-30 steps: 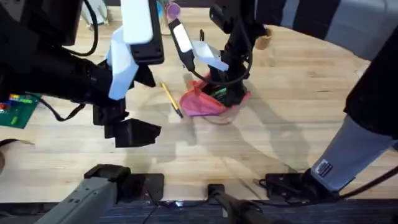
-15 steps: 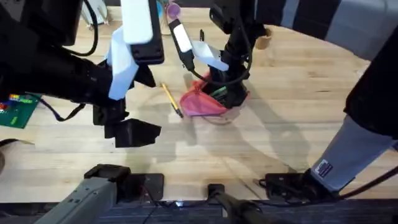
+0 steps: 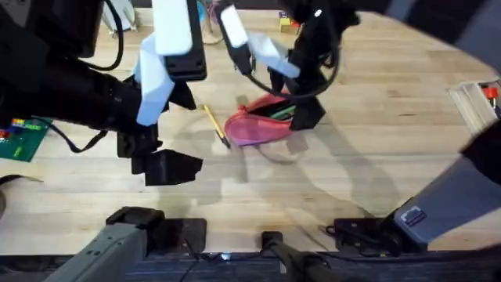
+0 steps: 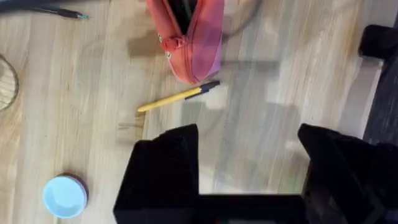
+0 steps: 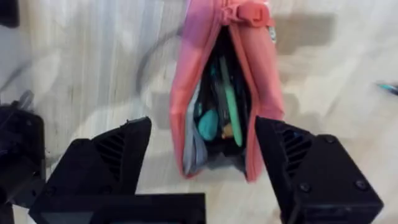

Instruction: Unzip the bag, pick up the pens from the table one at a time and place them inside, then zip the bag closed.

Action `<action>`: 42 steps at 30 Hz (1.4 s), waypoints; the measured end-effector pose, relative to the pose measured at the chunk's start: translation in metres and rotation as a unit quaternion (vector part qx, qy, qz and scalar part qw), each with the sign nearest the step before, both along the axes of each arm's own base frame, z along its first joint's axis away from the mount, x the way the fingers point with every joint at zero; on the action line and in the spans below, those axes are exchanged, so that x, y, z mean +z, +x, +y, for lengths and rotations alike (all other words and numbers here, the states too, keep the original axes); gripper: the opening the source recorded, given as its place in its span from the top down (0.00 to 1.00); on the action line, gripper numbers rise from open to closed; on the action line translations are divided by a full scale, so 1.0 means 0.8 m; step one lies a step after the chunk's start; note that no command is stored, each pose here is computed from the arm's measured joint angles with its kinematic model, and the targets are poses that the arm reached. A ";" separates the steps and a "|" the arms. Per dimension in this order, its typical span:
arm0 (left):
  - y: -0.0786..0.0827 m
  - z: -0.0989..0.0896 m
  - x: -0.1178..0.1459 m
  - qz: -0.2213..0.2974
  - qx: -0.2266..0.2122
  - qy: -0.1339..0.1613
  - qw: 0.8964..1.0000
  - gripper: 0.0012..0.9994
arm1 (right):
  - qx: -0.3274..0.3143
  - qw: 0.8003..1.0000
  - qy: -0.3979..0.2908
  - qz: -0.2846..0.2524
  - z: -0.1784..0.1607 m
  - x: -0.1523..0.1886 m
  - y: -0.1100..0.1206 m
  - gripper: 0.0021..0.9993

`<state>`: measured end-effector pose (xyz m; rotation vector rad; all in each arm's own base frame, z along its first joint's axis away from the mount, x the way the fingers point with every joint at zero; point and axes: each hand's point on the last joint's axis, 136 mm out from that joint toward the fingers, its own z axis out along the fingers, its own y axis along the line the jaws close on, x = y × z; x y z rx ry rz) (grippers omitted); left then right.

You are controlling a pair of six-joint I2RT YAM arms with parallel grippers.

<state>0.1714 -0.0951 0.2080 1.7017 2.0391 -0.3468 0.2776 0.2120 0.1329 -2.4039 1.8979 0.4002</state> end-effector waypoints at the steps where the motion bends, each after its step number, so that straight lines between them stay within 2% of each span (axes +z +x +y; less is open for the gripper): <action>1: 0.000 0.000 0.000 0.000 0.000 0.000 1.000 0.00 | 0.000 1.000 0.005 -0.008 0.000 0.011 -0.001 0.00; 7: 0.000 0.000 0.000 0.000 0.000 0.000 1.000 0.00 | -0.018 0.997 0.037 -0.067 -0.007 0.075 -0.009 0.00; 13: 0.000 0.000 0.000 0.000 0.000 0.000 1.000 0.00 | -0.089 0.990 0.057 -0.094 -0.027 0.116 -0.015 0.00; 24: 0.001 0.000 0.000 -0.001 0.000 0.000 1.000 0.00 | -0.284 0.955 0.052 -0.066 -0.078 0.144 -0.021 0.00; 31: 0.005 0.000 0.001 -0.008 0.003 -0.002 1.000 0.00 | -0.315 0.946 0.050 -0.056 -0.080 0.144 -0.021 0.00; 34: 0.022 -0.001 0.006 -0.024 0.030 -0.009 0.999 0.00 | -0.315 0.946 0.050 -0.056 -0.080 0.144 -0.021 0.00; 37: 0.047 -0.002 0.015 -0.042 0.083 -0.027 0.995 0.00 | -0.315 0.946 0.050 -0.056 -0.080 0.144 -0.021 0.00; 40: 0.074 -0.004 0.029 -0.051 0.155 -0.060 0.985 0.00 | -0.313 0.947 0.050 -0.056 -0.080 0.144 -0.021 0.00; 42: 0.087 -0.004 0.037 -0.047 0.206 -0.085 0.974 0.00 | -0.310 0.948 0.050 -0.057 -0.080 0.144 -0.021 0.00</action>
